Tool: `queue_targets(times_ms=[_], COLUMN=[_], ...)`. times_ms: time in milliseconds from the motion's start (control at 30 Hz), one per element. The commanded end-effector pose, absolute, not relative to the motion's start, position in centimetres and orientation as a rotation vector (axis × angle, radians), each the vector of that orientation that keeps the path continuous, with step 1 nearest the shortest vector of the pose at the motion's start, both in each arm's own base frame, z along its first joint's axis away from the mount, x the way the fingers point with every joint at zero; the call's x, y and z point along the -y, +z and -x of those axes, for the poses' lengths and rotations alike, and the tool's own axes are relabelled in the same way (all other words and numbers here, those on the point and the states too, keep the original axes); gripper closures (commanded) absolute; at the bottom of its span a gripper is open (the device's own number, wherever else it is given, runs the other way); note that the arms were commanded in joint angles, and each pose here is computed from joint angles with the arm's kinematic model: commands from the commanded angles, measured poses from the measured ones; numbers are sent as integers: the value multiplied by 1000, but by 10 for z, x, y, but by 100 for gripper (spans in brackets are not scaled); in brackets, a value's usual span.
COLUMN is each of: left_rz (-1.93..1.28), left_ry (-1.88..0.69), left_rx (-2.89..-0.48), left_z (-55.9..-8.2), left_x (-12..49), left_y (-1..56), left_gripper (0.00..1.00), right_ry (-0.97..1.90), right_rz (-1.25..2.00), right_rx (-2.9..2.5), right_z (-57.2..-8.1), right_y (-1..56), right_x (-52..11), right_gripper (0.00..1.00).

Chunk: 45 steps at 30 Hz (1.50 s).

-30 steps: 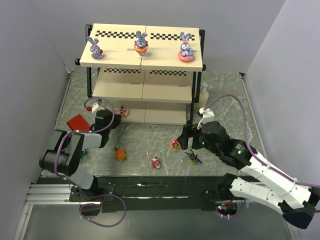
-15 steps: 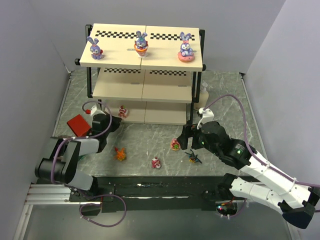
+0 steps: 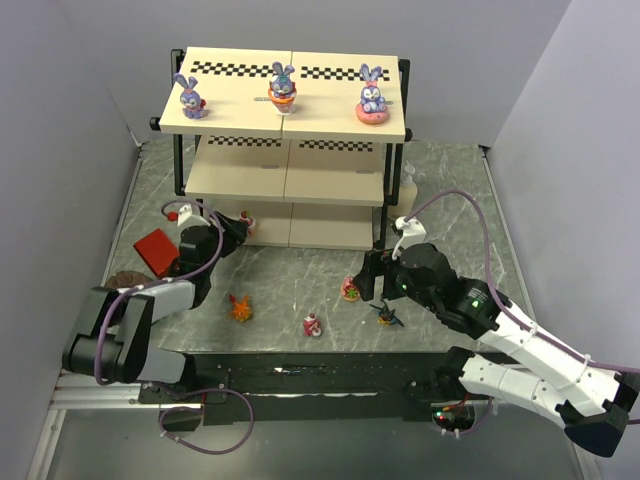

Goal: Place and organize the plastic toys onto the shelf

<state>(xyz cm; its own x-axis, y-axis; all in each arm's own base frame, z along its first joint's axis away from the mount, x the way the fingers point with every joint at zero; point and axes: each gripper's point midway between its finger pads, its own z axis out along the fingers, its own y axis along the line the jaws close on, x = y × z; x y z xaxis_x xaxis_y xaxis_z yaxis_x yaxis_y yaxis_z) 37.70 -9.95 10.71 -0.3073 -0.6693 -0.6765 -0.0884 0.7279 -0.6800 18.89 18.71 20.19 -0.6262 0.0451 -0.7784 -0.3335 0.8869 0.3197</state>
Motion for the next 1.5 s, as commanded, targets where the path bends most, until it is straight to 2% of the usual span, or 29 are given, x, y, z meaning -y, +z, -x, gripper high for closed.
queue_targets(times_ms=[0, 400, 967, 1133, 1467], left_rz=[558, 519, 458, 454, 495], left_ry=[-656, -615, -605, -597, -581], left_rx=[-1730, -1642, -1660, -1680, -1681], left_z=[-396, -407, -424, -428, -432], left_x=[100, 96, 109, 111, 107], left_y=[126, 127, 114, 107, 102], left_gripper=[29, 24, 18, 19, 31], right_ry=[574, 550, 520, 518, 518], right_rz=[180, 192, 194, 186, 189], right_rx=[-2155, -2171, -2173, -2171, -2177], right_z=[-193, -195, -196, -197, -198], right_y=[208, 203, 201, 202, 199], right_x=[-187, -188, -183, -182, -183], right_gripper=[5, 5, 4, 4, 4])
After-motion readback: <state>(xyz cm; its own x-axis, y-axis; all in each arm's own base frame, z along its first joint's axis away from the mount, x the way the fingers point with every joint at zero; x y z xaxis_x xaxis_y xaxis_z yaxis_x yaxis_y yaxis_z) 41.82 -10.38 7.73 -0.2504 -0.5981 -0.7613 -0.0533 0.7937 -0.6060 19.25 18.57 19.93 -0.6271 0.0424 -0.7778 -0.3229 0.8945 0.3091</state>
